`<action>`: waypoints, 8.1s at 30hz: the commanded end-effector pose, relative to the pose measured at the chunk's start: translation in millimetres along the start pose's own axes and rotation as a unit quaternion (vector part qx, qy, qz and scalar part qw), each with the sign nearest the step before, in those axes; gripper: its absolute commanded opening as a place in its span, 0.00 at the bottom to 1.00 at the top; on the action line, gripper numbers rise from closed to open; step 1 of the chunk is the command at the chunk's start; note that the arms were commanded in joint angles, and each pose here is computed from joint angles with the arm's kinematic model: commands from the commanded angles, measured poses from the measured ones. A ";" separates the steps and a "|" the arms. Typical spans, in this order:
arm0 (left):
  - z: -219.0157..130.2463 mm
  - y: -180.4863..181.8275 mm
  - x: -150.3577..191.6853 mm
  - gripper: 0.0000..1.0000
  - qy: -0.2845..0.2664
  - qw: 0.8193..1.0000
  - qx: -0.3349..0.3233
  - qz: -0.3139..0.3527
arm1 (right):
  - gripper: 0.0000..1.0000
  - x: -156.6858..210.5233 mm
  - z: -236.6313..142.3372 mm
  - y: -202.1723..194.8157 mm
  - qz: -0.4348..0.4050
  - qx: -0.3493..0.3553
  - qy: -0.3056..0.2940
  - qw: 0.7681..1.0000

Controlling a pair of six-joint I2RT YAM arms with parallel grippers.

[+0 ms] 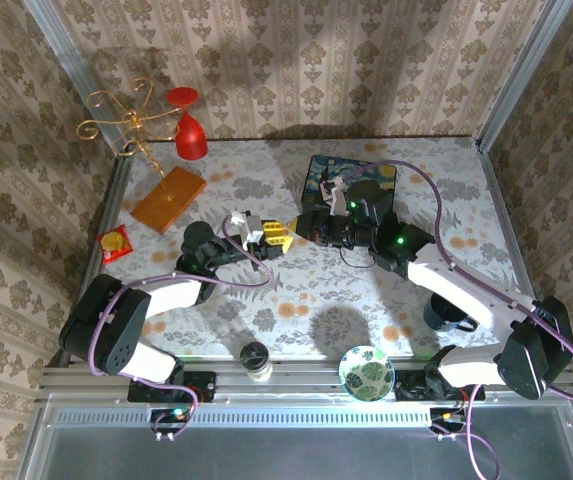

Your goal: Unlock a padlock with a key

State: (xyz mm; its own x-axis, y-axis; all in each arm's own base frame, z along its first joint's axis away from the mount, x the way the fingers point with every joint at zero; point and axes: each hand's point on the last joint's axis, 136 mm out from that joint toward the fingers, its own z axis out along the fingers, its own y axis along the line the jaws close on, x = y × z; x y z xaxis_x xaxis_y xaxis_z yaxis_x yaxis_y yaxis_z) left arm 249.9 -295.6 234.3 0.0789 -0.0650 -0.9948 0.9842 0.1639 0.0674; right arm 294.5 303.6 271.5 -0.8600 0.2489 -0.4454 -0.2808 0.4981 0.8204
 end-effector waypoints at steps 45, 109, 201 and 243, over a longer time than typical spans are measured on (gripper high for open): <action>-58.1 -57.6 -25.7 0.00 0.448 0.889 0.081 0.048 | 0.33 27.2 -22.6 65.1 -0.365 -0.153 0.091 0.914; -59.0 -60.0 -27.6 0.00 0.421 0.901 0.074 0.070 | 0.19 60.8 9.7 22.4 -0.357 -0.103 0.141 0.918; 3.2 14.9 -139.4 0.43 0.016 0.940 -0.020 -0.341 | 0.00 -43.9 -40.0 61.9 -0.199 -0.192 -0.167 0.947; 14.5 10.3 -127.9 0.22 0.012 0.929 0.031 -0.368 | 0.00 -54.6 -44.0 68.7 -0.190 -0.202 -0.197 0.940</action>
State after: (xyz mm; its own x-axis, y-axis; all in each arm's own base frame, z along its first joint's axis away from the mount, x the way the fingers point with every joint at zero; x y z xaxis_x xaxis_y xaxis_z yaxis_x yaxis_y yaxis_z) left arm 258.9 -297.2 357.1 -0.6403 -0.1179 -0.7590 0.7572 0.0693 -0.6495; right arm 302.5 286.6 350.9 -0.4930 0.4102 -0.7673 -0.7239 0.2959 0.6233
